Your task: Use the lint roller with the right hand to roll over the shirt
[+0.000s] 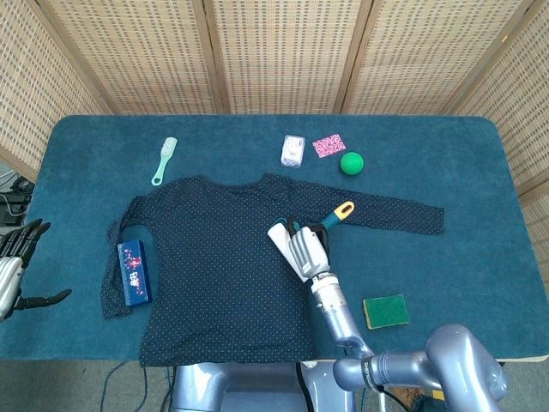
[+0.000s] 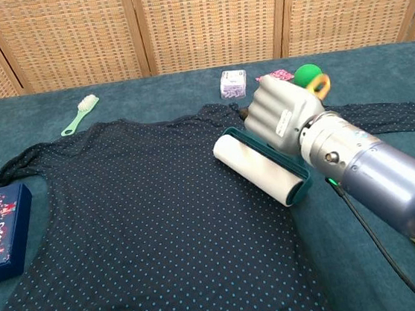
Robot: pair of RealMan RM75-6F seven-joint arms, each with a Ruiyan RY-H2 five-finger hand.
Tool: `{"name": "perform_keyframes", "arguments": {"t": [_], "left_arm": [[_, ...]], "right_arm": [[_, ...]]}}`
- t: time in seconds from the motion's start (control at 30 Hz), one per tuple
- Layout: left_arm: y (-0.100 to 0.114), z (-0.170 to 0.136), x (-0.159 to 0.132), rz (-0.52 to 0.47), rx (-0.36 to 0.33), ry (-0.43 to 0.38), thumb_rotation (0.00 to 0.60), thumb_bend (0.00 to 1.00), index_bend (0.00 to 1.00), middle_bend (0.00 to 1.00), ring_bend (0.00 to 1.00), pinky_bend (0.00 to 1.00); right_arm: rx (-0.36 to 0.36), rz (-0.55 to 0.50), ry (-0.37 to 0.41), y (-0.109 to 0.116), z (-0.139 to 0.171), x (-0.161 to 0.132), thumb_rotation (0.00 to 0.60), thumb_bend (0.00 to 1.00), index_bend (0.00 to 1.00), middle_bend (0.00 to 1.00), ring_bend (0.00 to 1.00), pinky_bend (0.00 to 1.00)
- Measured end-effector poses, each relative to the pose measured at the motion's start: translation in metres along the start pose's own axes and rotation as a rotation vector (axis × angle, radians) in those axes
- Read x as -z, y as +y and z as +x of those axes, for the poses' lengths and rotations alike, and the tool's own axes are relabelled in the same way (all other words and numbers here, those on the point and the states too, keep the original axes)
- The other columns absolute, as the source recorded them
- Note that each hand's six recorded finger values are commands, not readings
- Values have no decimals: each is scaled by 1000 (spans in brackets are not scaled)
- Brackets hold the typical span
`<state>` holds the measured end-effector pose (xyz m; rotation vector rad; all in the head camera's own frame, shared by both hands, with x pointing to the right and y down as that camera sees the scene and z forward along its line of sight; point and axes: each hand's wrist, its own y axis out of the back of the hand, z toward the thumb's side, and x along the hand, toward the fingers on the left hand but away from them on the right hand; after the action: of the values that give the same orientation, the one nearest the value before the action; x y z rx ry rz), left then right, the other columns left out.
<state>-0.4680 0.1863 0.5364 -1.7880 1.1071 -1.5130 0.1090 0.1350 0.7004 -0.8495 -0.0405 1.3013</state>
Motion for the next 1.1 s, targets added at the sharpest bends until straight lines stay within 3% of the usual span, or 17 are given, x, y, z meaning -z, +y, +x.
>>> {"name": "perform_keyframes", "arguments": {"t": [0.23,0.37,0.43,0.5,0.57,0.63,0.8,0.97,1.1], "left_arm": [[2,-6,-4,-3,-6,-25,600,0,0,0,0,0],[2,-11,-7,2,-12,-44,600,0,0,0,0,0],[3,-14,-7,2,-15,-49,600,0,0,0,0,0],[3,-17,-7,1,-22,-49,600,0,0,0,0,0],[4,-19,-7,1,-27,-49,600,0,0,0,0,0],[4,-22,-7,4,-33,-49,600,0,0,0,0,0],[0,-32,-6,37,-43,-48,600,0,0,0,0,0],[1,-37,-3,43,-68,-38,600,0,0,0,0,0],[3,-39,0,42,-83,-34,600,0,0,0,0,0]], "right_arm": [[-30,-173,-75,-19,11,38,600,49,0,977,1000,1000],[-40,-371,-117,-38,25,68,600,2,0,884,965,994],[-39,-475,-132,-47,33,81,600,0,0,734,811,816],[-39,-606,-146,-58,44,96,600,0,0,509,548,508],[-36,-732,-159,-70,58,112,600,0,0,201,174,158],[-35,-829,-168,-81,73,125,600,0,0,44,22,19],[-21,-990,-169,-108,126,155,600,0,0,0,0,0],[16,-982,-187,-124,176,169,600,0,0,0,0,0],[36,-964,-208,-137,195,174,600,0,0,0,0,0]]}}
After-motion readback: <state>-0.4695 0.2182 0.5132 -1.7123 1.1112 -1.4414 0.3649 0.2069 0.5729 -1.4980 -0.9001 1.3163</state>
